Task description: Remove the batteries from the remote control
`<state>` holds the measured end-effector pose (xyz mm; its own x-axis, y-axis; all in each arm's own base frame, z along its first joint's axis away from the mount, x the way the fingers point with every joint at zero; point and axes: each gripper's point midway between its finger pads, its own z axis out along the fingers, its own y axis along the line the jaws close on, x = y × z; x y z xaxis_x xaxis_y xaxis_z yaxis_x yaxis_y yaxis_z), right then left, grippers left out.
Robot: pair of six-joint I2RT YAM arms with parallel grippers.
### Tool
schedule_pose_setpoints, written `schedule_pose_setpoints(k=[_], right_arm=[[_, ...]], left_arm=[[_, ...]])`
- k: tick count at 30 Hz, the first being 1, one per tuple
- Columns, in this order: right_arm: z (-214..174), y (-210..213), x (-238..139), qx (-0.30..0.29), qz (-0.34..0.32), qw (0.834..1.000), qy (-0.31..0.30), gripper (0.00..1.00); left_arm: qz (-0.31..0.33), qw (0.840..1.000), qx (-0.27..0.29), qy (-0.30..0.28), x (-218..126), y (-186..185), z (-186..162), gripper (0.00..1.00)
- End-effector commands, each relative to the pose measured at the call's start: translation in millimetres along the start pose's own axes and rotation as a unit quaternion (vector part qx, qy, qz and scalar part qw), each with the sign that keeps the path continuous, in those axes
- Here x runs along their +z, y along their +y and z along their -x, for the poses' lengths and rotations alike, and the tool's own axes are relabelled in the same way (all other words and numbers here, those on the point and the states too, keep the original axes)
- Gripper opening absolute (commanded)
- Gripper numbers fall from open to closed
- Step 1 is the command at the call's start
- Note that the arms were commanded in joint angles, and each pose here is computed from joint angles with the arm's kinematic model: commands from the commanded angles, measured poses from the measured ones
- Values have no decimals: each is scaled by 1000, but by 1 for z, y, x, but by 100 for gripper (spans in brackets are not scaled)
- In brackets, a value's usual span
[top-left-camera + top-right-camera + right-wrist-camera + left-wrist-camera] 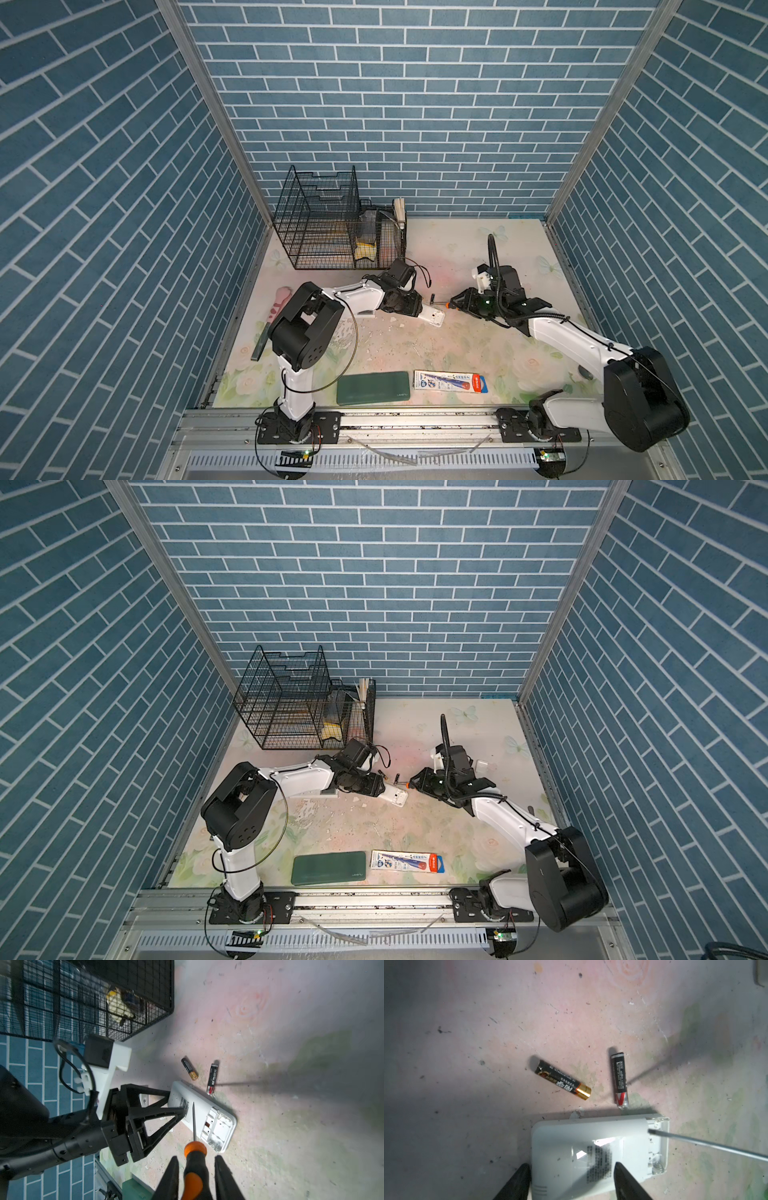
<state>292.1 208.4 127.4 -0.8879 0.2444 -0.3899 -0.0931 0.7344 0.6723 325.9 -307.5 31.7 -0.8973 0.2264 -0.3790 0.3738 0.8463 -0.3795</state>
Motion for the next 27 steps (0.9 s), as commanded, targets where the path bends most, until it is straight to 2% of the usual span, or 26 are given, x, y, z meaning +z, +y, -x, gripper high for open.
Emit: schedule_pose_setpoints(k=[1,7,13,18,27], right_arm=[[20,-7,-13,-9,-26,998,-61,0],[41,-34,-12,24,-40,992,-118,0],[63,-59,1,49,-39,987,-145,0],[79,-72,19,70,-14,985,-155,0],[82,-86,45,70,8,989,-126,0]], left_arm=[[-16,999,-28,30,4,-1,-22,65],[-28,999,-35,25,1,-9,-24,67],[-39,998,-33,24,0,-25,-30,68],[-39,999,-31,20,-6,-30,-32,69],[8,1000,-11,0,-45,-19,-30,72]])
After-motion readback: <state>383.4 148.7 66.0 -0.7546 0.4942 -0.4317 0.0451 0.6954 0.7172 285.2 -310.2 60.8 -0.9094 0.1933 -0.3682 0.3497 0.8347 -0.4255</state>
